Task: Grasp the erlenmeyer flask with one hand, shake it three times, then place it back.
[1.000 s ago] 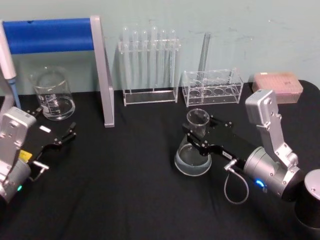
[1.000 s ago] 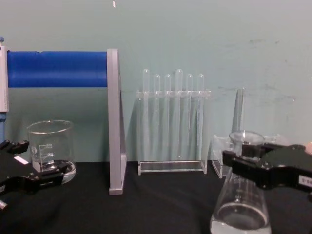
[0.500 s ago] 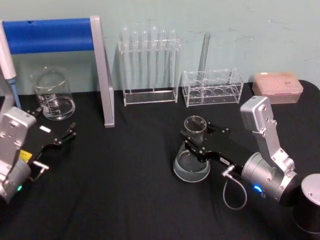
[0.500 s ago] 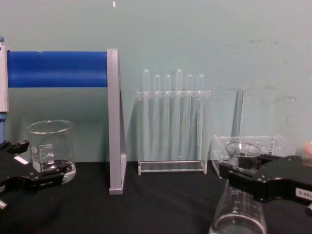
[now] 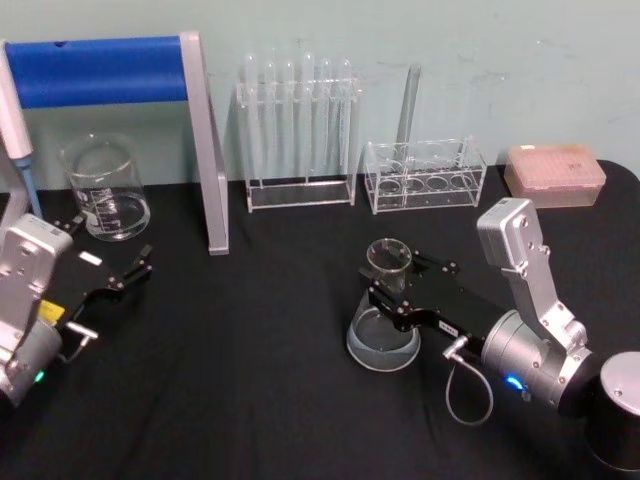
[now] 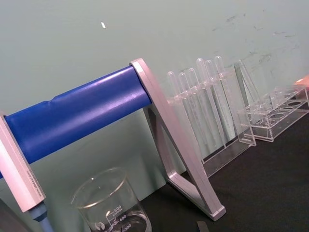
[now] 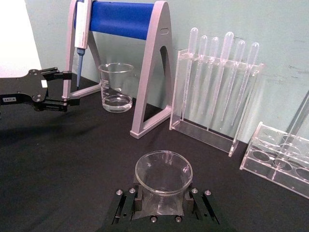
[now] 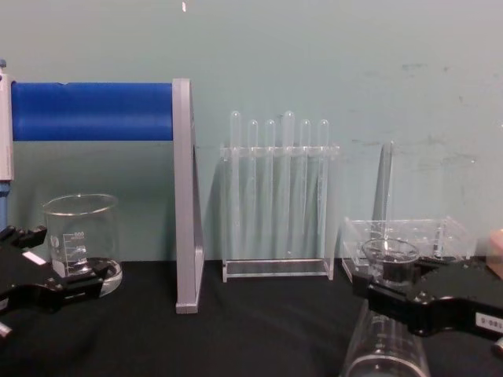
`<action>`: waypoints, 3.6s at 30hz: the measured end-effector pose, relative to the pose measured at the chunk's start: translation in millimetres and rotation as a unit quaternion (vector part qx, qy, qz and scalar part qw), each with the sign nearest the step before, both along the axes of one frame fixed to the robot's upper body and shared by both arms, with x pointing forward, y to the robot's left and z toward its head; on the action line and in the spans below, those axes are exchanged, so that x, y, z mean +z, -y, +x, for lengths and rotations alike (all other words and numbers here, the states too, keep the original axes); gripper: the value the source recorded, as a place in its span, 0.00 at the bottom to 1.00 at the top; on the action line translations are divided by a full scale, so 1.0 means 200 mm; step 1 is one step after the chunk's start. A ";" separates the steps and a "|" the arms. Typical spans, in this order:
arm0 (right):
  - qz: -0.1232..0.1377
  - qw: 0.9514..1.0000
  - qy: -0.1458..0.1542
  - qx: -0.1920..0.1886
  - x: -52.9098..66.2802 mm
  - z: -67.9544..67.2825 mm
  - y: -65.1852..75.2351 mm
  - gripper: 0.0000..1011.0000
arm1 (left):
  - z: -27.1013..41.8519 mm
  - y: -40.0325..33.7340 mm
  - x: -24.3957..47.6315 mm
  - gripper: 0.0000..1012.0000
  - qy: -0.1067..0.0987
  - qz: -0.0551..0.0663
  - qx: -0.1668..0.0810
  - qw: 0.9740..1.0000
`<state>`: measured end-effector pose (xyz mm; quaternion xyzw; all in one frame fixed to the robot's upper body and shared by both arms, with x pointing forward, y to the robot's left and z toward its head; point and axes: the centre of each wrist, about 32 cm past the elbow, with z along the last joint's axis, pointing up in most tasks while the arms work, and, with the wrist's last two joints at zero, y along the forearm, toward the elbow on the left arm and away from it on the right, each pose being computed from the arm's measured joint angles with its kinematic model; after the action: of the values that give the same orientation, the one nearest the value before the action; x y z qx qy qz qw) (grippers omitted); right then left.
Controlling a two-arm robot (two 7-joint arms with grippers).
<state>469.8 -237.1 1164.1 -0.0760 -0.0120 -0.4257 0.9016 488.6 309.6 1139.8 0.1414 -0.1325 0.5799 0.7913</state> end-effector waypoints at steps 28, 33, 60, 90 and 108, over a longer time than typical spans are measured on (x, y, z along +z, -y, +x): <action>-0.002 1.000 0.000 -0.001 0.00 0.00 0.00 0.48 | 0.000 0.000 0.000 0.99 0.000 0.000 0.000 1.000; -0.002 1.000 0.000 -0.001 0.00 0.00 0.00 0.62 | 0.000 0.000 0.000 0.99 0.000 0.000 0.000 1.000; 0.001 1.000 -0.003 0.000 0.00 -0.01 0.01 0.99 | 0.000 0.000 0.000 0.99 0.000 0.000 0.000 1.000; 0.010 1.000 -0.019 0.008 0.01 -0.17 0.26 0.99 | 0.000 0.000 0.000 0.99 0.000 0.000 0.000 1.000; -0.002 0.995 0.008 -0.103 0.02 -0.05 0.35 0.99 | 0.000 0.000 0.000 0.99 0.000 0.000 0.000 1.000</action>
<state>459.7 -306.3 1167.5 -0.0752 -0.0124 -0.5167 0.8528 488.6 309.7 1139.8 0.1415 -0.1325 0.5799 0.7913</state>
